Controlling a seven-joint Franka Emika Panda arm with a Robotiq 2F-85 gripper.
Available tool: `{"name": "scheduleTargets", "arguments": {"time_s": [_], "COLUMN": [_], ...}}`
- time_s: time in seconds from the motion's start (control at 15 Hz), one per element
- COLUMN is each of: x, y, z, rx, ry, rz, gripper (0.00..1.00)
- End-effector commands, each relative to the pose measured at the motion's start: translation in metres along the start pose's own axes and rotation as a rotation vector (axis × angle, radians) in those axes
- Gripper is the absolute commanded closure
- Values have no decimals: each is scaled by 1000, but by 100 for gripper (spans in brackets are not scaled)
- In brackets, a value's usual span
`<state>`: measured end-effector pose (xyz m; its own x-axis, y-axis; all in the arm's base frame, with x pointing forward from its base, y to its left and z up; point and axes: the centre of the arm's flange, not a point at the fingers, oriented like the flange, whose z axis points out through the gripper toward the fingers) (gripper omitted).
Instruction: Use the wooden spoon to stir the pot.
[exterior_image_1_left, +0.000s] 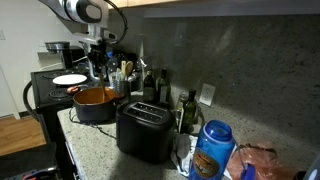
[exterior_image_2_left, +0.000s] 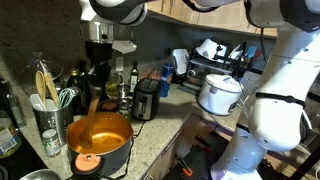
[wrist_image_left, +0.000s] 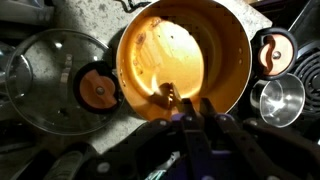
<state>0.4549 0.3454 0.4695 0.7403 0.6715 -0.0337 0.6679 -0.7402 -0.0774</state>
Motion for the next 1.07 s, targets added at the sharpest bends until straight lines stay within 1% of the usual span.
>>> {"name": "scheduleTargets", "arguments": {"time_s": [0.0,0.2,0.33,0.47,0.53,0.6,0.8,1.0], "x": [2,-2,-6,-8,-9,-10,-10,-9], "y": [2,6,9,13,14,15,13,9], "z": [-8,-14,-15,-17,-17,-17,-15,-13], "rx": [46,73,71,52,35,1,-120,-212], "ry": [-86,-181,-248,-301,-318,-322,-295,-264], "rz": [-10,-9,7,29,40,57,103,133], "gripper": [96,96,96,96,96,96,96,96]}}
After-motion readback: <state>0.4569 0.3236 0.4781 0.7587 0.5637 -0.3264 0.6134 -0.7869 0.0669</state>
